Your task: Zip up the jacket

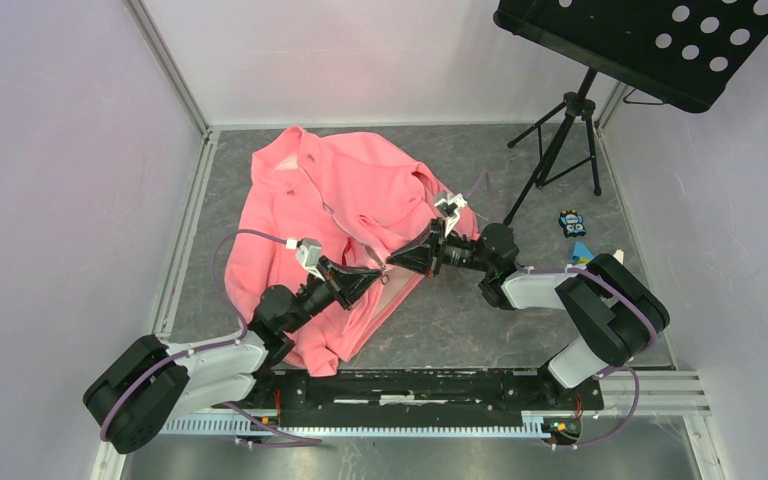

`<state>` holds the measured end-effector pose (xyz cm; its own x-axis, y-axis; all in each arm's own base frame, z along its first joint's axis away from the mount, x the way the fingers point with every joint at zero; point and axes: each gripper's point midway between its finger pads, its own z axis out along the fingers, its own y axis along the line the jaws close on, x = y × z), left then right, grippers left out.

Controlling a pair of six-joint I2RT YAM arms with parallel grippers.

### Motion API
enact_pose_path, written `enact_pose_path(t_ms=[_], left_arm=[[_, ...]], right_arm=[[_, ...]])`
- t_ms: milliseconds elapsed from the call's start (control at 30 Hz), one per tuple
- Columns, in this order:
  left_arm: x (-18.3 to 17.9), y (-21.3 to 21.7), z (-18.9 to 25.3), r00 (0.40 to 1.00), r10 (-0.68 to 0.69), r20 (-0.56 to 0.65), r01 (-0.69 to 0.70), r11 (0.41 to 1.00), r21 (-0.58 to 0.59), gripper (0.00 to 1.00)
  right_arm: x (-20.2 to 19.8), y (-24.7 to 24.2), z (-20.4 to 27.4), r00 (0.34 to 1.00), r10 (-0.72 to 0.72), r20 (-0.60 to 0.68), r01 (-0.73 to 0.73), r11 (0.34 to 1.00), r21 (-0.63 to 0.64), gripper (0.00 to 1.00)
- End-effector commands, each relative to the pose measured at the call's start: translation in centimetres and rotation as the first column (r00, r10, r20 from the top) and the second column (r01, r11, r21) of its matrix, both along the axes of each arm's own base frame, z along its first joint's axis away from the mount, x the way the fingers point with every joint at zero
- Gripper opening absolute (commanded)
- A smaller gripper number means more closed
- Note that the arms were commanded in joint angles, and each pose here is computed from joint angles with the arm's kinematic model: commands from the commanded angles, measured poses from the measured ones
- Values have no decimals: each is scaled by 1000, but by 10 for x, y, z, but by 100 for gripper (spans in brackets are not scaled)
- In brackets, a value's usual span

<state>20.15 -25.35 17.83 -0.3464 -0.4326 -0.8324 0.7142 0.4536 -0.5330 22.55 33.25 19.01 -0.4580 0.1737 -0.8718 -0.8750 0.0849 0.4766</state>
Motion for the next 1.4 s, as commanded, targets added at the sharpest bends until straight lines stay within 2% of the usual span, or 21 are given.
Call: enact_pose_path(t_ms=[0, 633, 1367], left_arm=[[-10, -6, 19, 997, -62, 40, 64, 996, -58, 2], [-10, -12, 11, 996, -88, 0, 88, 995, -39, 2], [-15, -9, 12, 995, -96, 6, 96, 994, -55, 2]], right_arm=[[-11, 2, 22, 993, 54, 104, -60, 997, 56, 0], [-19, 5, 31, 990, 74, 119, -85, 993, 85, 0], [5, 7, 7, 998, -21, 60, 21, 1000, 13, 0]])
